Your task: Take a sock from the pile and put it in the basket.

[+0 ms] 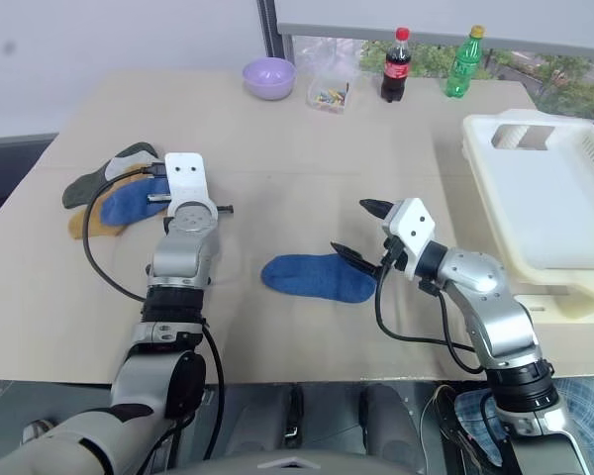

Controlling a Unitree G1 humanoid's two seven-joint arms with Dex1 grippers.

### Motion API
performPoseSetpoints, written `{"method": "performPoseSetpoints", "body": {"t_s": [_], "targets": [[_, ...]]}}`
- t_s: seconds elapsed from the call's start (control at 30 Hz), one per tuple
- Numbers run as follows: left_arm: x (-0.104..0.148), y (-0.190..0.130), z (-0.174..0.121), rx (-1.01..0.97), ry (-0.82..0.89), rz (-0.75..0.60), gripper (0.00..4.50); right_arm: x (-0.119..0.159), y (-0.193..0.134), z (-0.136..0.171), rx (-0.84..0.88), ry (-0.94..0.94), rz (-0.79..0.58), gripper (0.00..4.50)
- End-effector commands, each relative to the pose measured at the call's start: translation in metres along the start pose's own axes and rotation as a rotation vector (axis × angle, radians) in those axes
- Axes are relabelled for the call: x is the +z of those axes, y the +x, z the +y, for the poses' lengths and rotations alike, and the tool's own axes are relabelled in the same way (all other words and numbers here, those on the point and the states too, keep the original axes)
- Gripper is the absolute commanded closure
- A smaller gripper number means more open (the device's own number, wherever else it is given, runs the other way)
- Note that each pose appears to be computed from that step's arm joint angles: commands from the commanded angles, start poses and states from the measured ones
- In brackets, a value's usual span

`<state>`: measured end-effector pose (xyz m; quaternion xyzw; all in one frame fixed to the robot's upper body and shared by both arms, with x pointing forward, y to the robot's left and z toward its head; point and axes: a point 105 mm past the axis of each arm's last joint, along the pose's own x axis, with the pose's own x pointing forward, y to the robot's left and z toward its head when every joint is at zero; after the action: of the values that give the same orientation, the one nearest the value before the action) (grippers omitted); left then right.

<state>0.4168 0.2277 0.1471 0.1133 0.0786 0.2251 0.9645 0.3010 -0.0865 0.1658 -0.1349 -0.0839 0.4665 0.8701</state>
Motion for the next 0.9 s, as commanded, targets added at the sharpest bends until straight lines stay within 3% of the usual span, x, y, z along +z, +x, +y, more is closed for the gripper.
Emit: {"method": "performPoseSetpoints", "body": {"t_s": [0.03, 0.07, 0.1, 0.17, 0.3, 0.5, 0.53, 0.6, 0.67, 0.77, 0.83, 0.9], "targets": [[0.019, -0.002, -0.003, -0.042, -0.021, -0.084, 4.43, 0.009, -0.002, -0.002, -0.008, -0.032, -0.024, 0.0], [0.019, -0.002, -0.003, -0.049, -0.033, -0.084, 4.43, 0.008, -0.002, -0.002, -0.008, -0.032, -0.024, 0.0], [0.018, -0.002, -0.003, -0.048, -0.039, -0.083, 3.84, 0.008, -0.002, -0.002, -0.009, -0.032, -0.024, 0.0], [0.018, -0.002, -0.001, -0.03, -0.034, -0.085, 3.27, 0.008, -0.002, -0.001, -0.009, -0.031, -0.024, 0.0], [0.019, -0.001, 0.002, 0.003, -0.016, -0.089, 1.28, 0.008, -0.003, -0.001, -0.008, -0.029, -0.022, 0.0], [0.015, 0.0, 0.002, 0.02, -0.02, -0.073, 1.28, 0.008, -0.003, -0.001, -0.006, -0.028, -0.02, 0.0], [0.014, 0.001, 0.003, 0.025, -0.019, -0.07, 1.68, 0.007, -0.003, -0.001, -0.006, -0.028, -0.02, 0.0], [0.012, 0.002, 0.004, 0.033, -0.018, -0.061, 2.03, 0.007, -0.003, -0.001, -0.006, -0.028, -0.019, 0.0], [0.01, 0.003, 0.004, 0.037, -0.017, -0.056, 2.82, 0.007, -0.003, -0.001, -0.005, -0.028, -0.018, 0.0], [0.01, 0.004, 0.003, 0.037, -0.017, -0.057, 3.36, 0.007, -0.003, -0.001, -0.005, -0.028, -0.018, 0.0], [0.01, 0.005, 0.003, 0.041, -0.013, -0.056, 4.25, 0.007, -0.003, -0.001, -0.005, -0.029, -0.018, 0.0], [0.009, 0.005, 0.003, 0.04, -0.009, -0.058, 4.47, 0.007, -0.003, -0.001, -0.005, -0.03, -0.018, 0.0]]}}
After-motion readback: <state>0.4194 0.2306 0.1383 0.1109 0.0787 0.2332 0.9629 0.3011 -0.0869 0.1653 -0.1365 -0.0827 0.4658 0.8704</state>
